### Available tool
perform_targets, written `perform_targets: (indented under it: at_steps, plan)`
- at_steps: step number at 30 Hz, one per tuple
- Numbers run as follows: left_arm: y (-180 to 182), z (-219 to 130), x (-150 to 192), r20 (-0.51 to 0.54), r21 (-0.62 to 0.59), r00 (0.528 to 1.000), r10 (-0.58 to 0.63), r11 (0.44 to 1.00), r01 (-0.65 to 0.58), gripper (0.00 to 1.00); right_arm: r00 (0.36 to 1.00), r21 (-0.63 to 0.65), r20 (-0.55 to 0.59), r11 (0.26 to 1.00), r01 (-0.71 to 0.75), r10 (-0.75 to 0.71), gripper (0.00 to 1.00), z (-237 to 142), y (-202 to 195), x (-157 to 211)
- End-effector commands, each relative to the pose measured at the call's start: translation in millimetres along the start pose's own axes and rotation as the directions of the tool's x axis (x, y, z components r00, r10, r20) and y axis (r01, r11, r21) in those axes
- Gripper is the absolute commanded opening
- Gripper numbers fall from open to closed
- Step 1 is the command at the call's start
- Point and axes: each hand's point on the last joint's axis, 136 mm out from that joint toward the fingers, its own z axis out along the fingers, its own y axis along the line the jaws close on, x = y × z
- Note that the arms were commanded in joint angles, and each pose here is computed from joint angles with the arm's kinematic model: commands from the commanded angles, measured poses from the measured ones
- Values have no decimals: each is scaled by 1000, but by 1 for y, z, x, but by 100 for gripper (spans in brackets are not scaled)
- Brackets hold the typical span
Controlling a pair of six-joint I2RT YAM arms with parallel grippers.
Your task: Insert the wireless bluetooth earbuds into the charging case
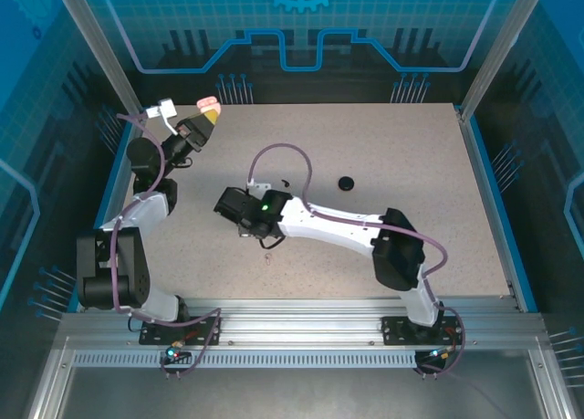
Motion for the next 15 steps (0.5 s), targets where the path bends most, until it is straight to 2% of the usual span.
perform_targets:
  at_steps: [1,8,15]
  plan:
    - [-33,-1,4,-13,89,997,81,993,-80,0,993,4,117,1000,22,-23,17,-22,-21,-40]
    - [-60,-1,27,-48,153,983,177,974,-167,0,958,-61,283,996,58,-38,17,-80,-56,-104]
    - [-92,2,58,-59,228,943,327,924,-306,0,893,-209,450,969,133,-25,17,-145,-70,-169]
